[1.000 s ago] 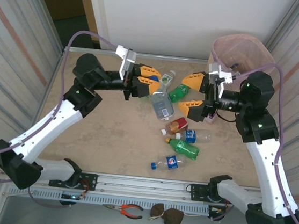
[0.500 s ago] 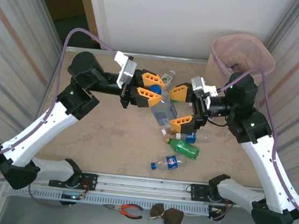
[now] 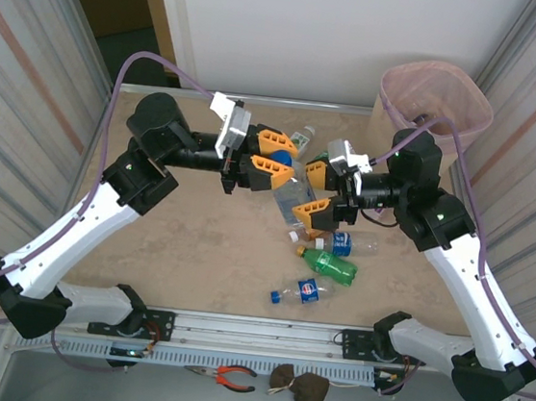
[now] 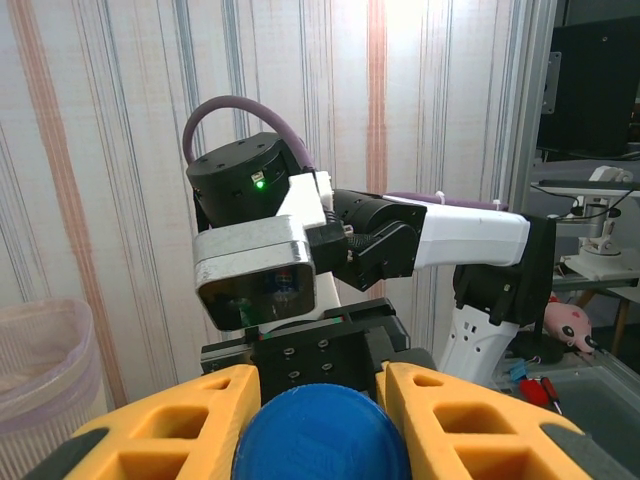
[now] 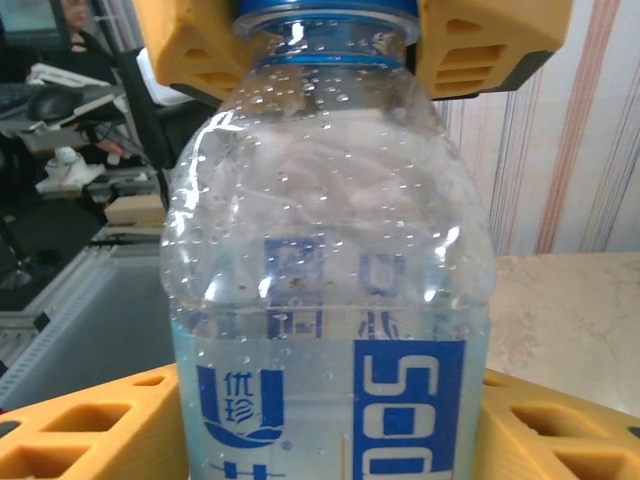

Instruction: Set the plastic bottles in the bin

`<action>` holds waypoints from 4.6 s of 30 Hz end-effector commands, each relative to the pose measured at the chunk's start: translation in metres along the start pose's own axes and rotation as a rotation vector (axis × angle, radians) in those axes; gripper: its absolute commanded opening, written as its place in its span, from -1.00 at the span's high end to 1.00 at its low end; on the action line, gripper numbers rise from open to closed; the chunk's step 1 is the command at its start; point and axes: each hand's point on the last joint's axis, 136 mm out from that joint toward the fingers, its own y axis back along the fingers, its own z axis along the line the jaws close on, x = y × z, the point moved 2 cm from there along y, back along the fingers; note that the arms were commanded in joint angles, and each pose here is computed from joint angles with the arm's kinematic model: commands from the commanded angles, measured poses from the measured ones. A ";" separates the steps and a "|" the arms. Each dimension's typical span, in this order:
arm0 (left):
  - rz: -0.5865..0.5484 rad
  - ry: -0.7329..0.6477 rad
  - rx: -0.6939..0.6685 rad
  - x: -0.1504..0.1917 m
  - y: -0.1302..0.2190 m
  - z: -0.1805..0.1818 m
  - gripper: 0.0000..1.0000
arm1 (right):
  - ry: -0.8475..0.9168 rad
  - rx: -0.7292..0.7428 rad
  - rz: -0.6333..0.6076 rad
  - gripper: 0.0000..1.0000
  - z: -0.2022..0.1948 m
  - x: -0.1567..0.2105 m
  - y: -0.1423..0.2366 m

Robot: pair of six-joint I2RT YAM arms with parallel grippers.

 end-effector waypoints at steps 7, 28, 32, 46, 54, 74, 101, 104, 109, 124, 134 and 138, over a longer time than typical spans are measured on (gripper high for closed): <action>-0.043 -0.077 -0.042 -0.018 0.006 -0.002 0.81 | 0.006 -0.037 0.000 -0.08 0.009 0.000 -0.002; -0.048 -0.141 -0.222 -0.022 0.040 -0.013 -0.29 | 0.010 0.237 0.011 -0.03 -0.032 -0.011 0.029; -0.045 -0.139 -0.249 -0.019 0.047 -0.015 -0.31 | -0.002 0.395 0.007 -0.02 -0.059 -0.019 0.056; -0.015 -0.108 -0.280 -0.007 0.052 -0.015 -0.29 | -0.160 1.109 0.015 0.03 -0.182 -0.024 0.206; 0.002 -0.088 -0.306 0.007 0.052 -0.007 -0.27 | -0.180 1.431 0.186 0.05 -0.238 0.005 0.288; 0.103 0.108 -0.287 0.069 0.025 0.036 -0.23 | -0.273 1.505 0.857 0.01 -0.336 0.130 0.356; 0.109 0.180 -0.281 0.081 0.025 0.041 -0.21 | -0.524 1.403 1.035 -0.43 -0.384 0.277 0.366; 0.111 0.184 -0.284 0.082 0.025 0.041 -0.21 | -0.509 1.418 1.017 -0.54 -0.384 0.267 0.366; 0.110 0.188 -0.287 0.082 0.026 0.041 -0.21 | -0.463 1.458 0.988 -0.70 -0.380 0.237 0.367; 0.220 0.193 -0.361 0.105 0.037 0.050 -0.21 | -0.300 1.553 0.915 -0.89 -0.348 0.141 0.357; 0.332 0.225 -0.443 0.129 0.067 0.080 -0.22 | -0.208 1.583 0.856 -0.91 -0.320 0.088 0.340; 0.385 0.242 -0.474 0.143 0.081 0.098 -0.22 | -0.186 1.565 0.829 -0.91 -0.308 0.074 0.327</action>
